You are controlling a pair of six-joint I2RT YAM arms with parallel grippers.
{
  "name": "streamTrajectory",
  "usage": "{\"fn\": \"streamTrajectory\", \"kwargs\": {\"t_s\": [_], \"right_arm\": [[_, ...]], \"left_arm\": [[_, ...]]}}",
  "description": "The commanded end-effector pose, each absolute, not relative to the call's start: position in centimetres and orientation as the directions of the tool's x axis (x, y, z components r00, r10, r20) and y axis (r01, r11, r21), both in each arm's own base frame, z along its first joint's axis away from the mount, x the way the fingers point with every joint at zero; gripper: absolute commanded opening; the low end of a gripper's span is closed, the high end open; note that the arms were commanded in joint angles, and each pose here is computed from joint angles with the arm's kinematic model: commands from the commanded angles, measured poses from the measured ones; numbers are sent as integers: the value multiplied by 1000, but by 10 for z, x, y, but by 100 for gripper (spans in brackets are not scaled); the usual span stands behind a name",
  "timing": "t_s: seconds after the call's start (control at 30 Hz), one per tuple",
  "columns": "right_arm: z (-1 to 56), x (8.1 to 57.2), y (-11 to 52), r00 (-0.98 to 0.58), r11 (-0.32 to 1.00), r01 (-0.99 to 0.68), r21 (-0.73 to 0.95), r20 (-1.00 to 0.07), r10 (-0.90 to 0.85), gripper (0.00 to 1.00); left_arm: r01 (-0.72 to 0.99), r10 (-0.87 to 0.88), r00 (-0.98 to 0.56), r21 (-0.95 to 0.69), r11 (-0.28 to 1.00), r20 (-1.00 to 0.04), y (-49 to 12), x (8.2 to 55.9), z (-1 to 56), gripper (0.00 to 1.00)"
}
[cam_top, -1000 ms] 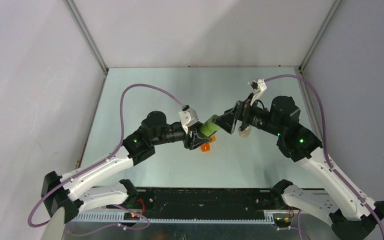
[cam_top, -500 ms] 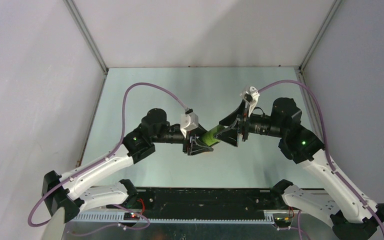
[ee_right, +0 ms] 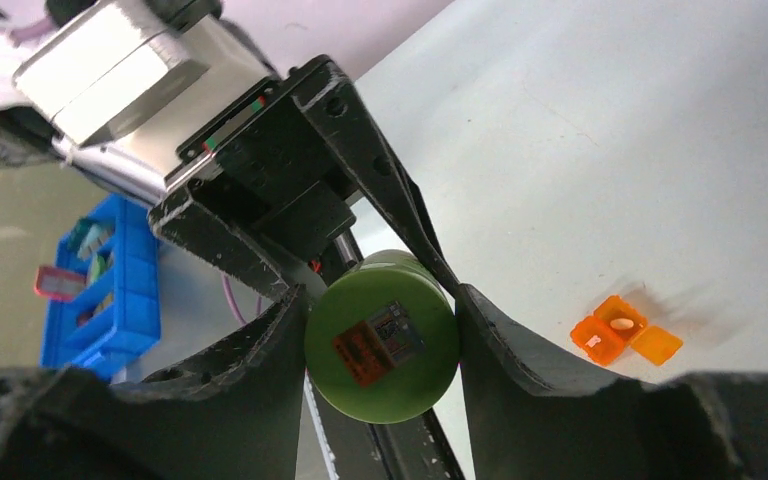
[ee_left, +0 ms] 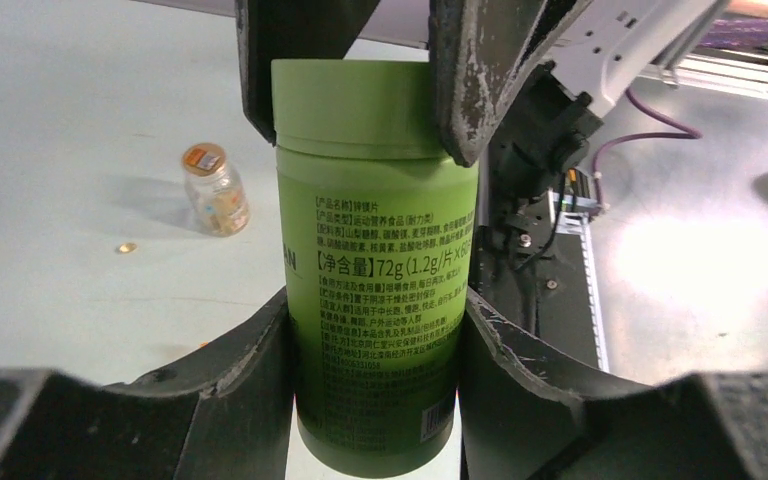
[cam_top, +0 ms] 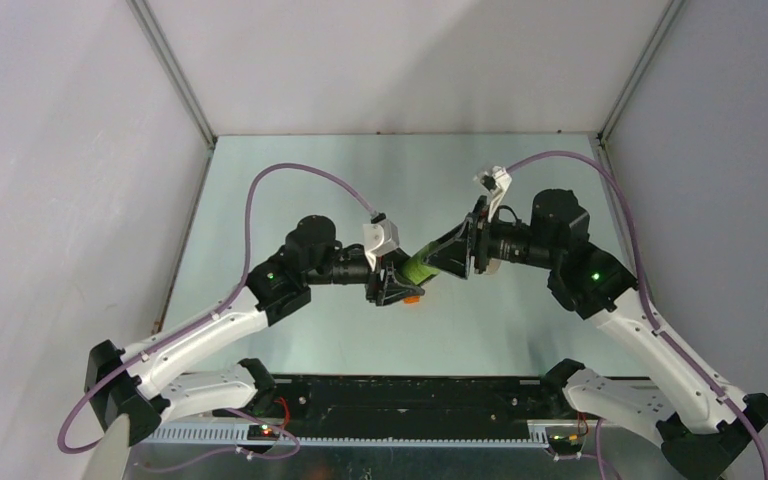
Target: Sort the pills into containers
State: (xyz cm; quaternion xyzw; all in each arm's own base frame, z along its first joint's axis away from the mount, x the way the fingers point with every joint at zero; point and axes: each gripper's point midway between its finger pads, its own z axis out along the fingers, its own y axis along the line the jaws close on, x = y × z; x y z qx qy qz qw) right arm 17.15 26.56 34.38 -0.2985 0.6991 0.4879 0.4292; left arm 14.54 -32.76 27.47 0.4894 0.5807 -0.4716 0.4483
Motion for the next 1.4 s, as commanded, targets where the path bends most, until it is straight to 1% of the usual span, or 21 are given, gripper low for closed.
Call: {"fn": "streamTrajectory", "kwargs": {"t_s": [0.0,0.03,0.13,0.2,0.27,0.3,0.37,0.4,0.43,0.57,0.67,0.73,0.9,1.03,1.1,1.17,1.2,1.23,1.27,1.33,1.37], "right_arm": [[352,228,249,-502,589,-613,527,-835,225,8],[346,242,240,-500,659,-527,537,-823,271,6],[334,263,221,-483,767,-345,541,-803,349,5],[334,268,215,-466,792,-303,530,-807,362,11],[342,266,218,-451,779,-343,524,-820,353,42],[347,258,224,-456,753,-396,526,-824,336,68],[358,242,234,-438,688,-537,487,-859,266,86],[365,239,233,-394,672,-596,439,-890,231,89],[365,223,240,-394,606,-674,421,-900,188,93],[360,182,240,-293,430,-857,285,-955,49,97],[352,156,240,-231,302,-929,212,-973,-28,97],[350,146,239,-206,255,-949,187,-977,-50,97],[345,139,242,-202,201,-962,183,-977,-75,94],[340,140,248,-239,178,-959,222,-967,-84,85],[341,143,250,-256,180,-954,239,-964,-78,76],[343,149,252,-278,203,-944,261,-959,-59,62],[343,155,253,-303,234,-929,285,-952,-44,52],[346,164,252,-303,277,-917,285,-953,-21,47],[347,168,253,-333,299,-900,318,-943,0,35],[350,183,253,-364,366,-858,360,-929,60,23],[349,195,253,-364,419,-830,369,-927,93,21]], "left_arm": [[996,10,6,7,91,-1000,-333,150,329,0],[991,10,3,4,135,-1000,-332,157,328,0],[977,20,-8,-4,212,-1000,-331,172,324,0],[967,30,-16,-8,253,-999,-330,180,321,0],[961,41,-24,-12,275,-999,-329,184,318,0],[961,45,-28,-14,277,-999,-329,185,316,0],[964,50,-33,-19,264,-998,-330,183,313,0],[966,52,-35,-20,257,-998,-331,181,312,0],[972,55,-35,-21,234,-998,-331,177,311,0],[992,81,-27,-17,125,-996,-334,159,305,0],[1000,87,-17,-18,-5,-996,-335,137,306,0],[998,86,-13,-18,-58,-996,-335,128,306,0],[991,90,-8,-20,-131,-996,-333,115,308,0],[988,94,-12,-27,-153,-995,-334,112,308,0],[989,93,-13,-27,-147,-996,-334,113,309,0],[993,93,-12,-23,-119,-996,-334,117,309,0],[995,95,-13,-23,-102,-995,-334,120,308,0],[998,100,-15,-21,-62,-995,-334,127,307,0],[999,103,-19,-23,-36,-995,-334,131,307,0],[998,114,-31,-25,55,-993,-333,146,304,0],[993,120,-35,-21,112,-992,-333,157,303,0]]}}
